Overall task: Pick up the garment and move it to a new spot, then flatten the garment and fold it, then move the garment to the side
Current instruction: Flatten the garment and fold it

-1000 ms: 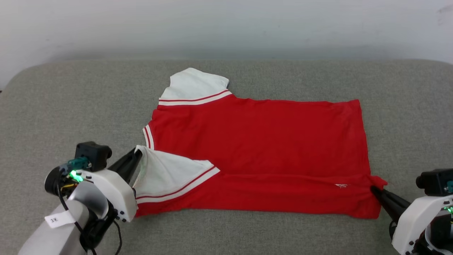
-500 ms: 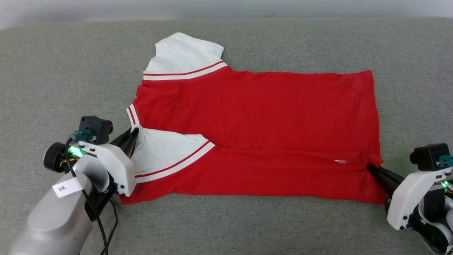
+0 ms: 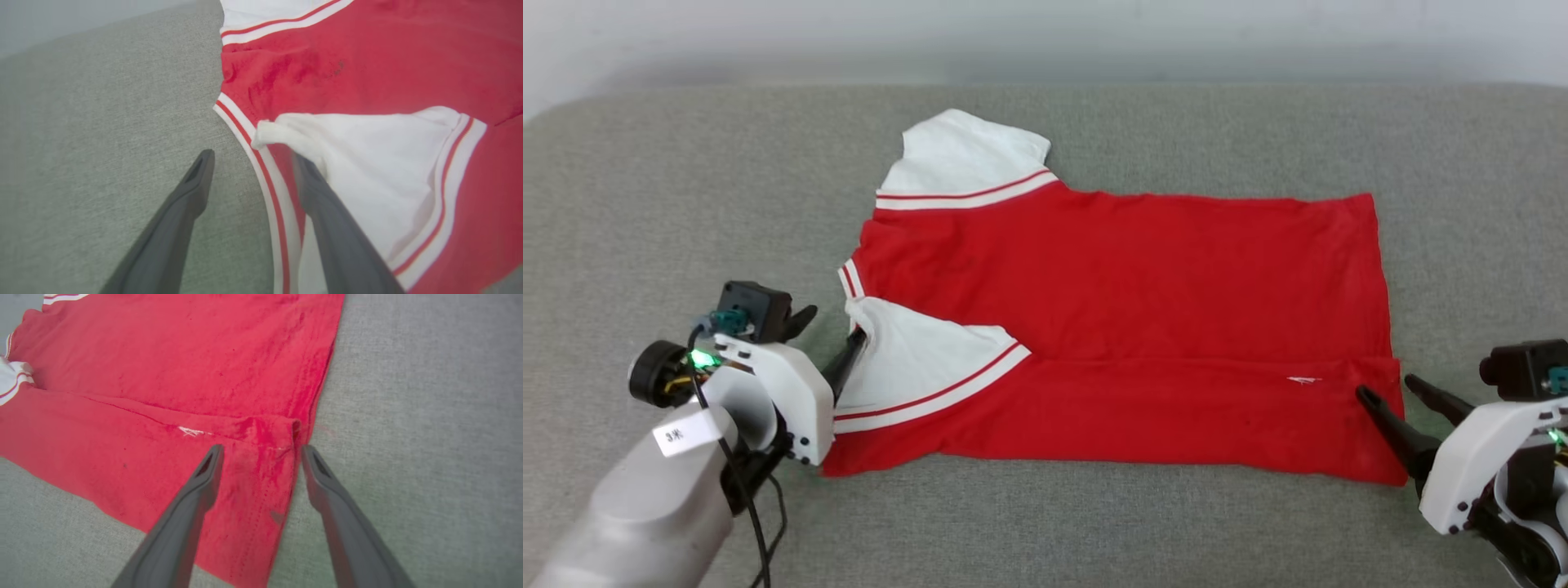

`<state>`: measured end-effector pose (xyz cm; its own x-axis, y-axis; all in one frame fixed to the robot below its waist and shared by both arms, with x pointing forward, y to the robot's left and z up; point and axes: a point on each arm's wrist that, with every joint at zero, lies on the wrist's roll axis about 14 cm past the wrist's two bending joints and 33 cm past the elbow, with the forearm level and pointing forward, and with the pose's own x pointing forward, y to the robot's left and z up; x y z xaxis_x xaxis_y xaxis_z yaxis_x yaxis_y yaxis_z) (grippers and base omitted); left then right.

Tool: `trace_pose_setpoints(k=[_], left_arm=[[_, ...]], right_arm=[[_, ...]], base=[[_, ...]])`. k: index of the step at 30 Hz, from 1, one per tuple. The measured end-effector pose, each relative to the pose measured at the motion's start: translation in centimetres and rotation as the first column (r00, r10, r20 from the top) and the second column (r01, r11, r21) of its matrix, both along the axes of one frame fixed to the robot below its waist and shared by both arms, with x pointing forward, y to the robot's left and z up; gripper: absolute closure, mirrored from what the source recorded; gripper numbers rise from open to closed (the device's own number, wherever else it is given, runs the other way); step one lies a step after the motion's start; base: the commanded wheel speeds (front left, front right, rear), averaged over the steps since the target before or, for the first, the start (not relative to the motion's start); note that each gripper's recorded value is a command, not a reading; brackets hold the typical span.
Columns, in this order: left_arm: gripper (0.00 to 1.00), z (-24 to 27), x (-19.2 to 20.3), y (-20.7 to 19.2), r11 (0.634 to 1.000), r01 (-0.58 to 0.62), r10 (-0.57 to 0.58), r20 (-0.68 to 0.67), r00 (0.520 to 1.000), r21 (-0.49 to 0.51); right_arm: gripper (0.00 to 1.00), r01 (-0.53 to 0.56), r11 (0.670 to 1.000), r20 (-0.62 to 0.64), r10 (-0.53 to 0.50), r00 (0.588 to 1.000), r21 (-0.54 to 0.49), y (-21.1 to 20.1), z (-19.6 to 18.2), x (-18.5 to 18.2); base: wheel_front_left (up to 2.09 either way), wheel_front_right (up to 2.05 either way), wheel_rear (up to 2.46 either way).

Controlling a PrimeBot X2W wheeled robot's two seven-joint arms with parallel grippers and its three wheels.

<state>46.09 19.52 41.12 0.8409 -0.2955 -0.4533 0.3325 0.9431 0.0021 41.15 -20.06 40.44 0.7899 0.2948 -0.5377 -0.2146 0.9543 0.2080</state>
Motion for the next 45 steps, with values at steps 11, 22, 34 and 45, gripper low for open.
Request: trace_pose_setpoints(k=[11,22,34,45], left_arm=[[0.0,5.7,-1.6,1.5,0.999,0.033,-0.03,-0.106,0.994,0.023],[0.0,3.6,-5.4,0.0,0.98,0.176,-0.118,-0.442,0.889,0.093],[0.0,-2.3,-7.3,0.5,0.976,0.191,-0.085,-0.639,0.765,0.099],[1.0,-4.7,-8.1,0.0,0.985,0.165,-0.082,-0.688,0.721,0.055]], right_arm=[[0.0,-0.036,0.999,0.075,0.035,0.997,0.007,1.3,2.6,-0.9],[0.0,-0.052,0.999,0.079,0.051,0.996,0.012,2.2,3.1,-1.1],[0.0,-0.031,1.0,0.049,0.031,0.998,-0.003,1.2,2.2,-0.7],[0.0,-0.025,1.0,0.042,0.026,0.999,-0.018,0.7,2.1,0.0]], base=[[0.0,0.0,0.0],[0.0,0.0,0.0],[0.0,0.0,0.0],[0.0,0.0,0.0]])
